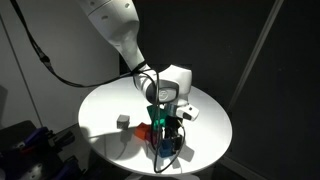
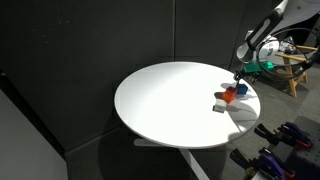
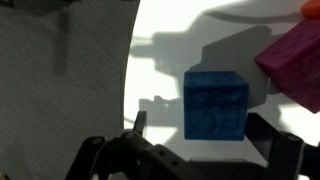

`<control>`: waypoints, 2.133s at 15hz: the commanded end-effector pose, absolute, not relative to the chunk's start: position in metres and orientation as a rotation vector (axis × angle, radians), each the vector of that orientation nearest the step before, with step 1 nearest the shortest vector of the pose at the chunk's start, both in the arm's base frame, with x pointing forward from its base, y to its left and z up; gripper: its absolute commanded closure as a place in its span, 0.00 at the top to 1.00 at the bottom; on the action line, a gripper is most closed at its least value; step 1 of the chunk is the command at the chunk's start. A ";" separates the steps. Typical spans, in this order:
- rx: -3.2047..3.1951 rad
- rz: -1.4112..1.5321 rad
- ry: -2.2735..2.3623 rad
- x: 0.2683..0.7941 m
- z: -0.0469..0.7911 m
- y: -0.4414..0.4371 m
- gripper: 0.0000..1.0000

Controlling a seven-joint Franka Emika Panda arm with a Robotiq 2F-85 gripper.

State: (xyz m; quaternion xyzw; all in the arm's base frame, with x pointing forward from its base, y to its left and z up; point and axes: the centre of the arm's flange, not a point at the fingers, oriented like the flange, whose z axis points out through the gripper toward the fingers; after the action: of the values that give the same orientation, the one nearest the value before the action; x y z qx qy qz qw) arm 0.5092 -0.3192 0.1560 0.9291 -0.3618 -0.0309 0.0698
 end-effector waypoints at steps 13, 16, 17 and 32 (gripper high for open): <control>2.813 -0.065 -1.072 0.515 0.184 -0.300 1.00; 2.810 -0.071 -1.070 0.513 0.180 -0.301 1.00; 2.810 -0.074 -1.069 0.513 0.178 -0.302 1.00; 2.807 -0.111 -1.062 0.509 0.158 -0.308 1.00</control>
State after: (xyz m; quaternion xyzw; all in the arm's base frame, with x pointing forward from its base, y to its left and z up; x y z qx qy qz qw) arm 0.5101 -0.3032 0.1589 0.9330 -0.3519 -0.0339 0.0673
